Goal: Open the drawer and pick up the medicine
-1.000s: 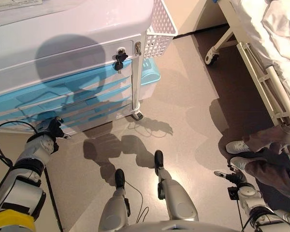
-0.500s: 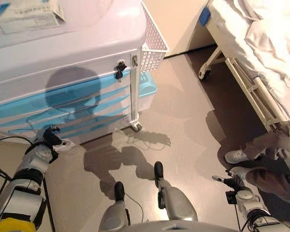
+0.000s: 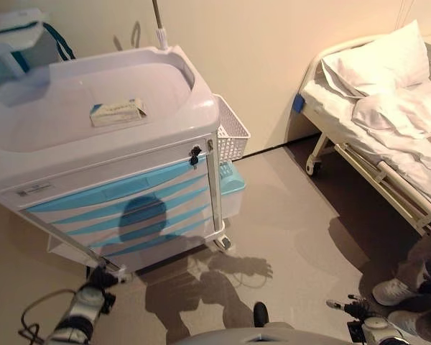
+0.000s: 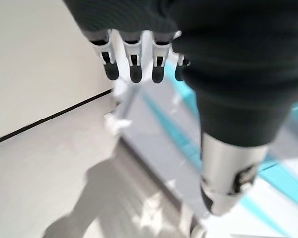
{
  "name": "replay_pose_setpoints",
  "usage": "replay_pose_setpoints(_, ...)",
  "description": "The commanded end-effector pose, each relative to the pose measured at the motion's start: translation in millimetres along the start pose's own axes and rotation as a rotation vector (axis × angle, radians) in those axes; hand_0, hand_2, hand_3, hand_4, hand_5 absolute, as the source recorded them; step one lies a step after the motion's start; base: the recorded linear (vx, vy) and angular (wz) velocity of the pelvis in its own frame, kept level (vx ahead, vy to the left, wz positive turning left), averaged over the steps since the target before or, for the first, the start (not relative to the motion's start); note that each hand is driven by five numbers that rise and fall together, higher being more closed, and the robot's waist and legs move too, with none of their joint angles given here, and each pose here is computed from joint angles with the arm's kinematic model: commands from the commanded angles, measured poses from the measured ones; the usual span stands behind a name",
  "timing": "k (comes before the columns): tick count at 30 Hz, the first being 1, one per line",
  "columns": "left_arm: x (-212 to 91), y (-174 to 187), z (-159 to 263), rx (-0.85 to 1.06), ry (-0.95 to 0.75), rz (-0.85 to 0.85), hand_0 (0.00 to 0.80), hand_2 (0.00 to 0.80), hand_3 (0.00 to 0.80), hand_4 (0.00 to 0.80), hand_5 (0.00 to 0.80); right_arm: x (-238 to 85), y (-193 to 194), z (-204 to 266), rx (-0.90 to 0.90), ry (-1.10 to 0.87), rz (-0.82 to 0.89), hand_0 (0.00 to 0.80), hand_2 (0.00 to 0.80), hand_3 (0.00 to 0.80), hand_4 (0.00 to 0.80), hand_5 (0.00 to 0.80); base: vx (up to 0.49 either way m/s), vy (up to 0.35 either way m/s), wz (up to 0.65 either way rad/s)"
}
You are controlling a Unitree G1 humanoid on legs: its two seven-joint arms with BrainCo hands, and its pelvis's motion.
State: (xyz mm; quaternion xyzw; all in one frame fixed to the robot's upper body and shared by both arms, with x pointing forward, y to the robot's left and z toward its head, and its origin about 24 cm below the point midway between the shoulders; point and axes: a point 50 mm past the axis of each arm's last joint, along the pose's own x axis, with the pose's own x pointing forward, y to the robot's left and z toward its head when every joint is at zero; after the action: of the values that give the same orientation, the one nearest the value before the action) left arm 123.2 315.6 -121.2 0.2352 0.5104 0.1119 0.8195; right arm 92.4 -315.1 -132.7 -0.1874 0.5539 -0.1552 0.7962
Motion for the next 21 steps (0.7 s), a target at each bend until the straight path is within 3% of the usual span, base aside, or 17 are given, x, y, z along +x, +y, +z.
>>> replay_pose_setpoints(1,1.2,12.4,-6.7,-0.155,0.043,0.029,0.0,0.0,0.0,0.0,0.0,1.7,-12.1,0.6,0.004,0.024,-0.028,0.0,0.0,0.0,0.0,0.0,0.0,0.0,0.0)
replay_pose_setpoints(9,-11.6,-26.2,-52.4,-0.242,0.207,-0.065,0.0,0.0,0.0,0.0,0.0,-1.2,4.0,-16.4,-0.026,0.083,0.026,0.0,0.0,0.0,0.0,0.0,0.005,-0.003,0.09)
replay_pose_setpoints(21,-25.1,-57.2,-78.6,-0.171,0.312,-0.166,0.0,0.0,0.0,0.0,0.0,-7.1,26.6,-37.4,-0.027,0.155,0.099,0.0,0.0,0.0,0.0,0.0,0.006,-0.001,0.06)
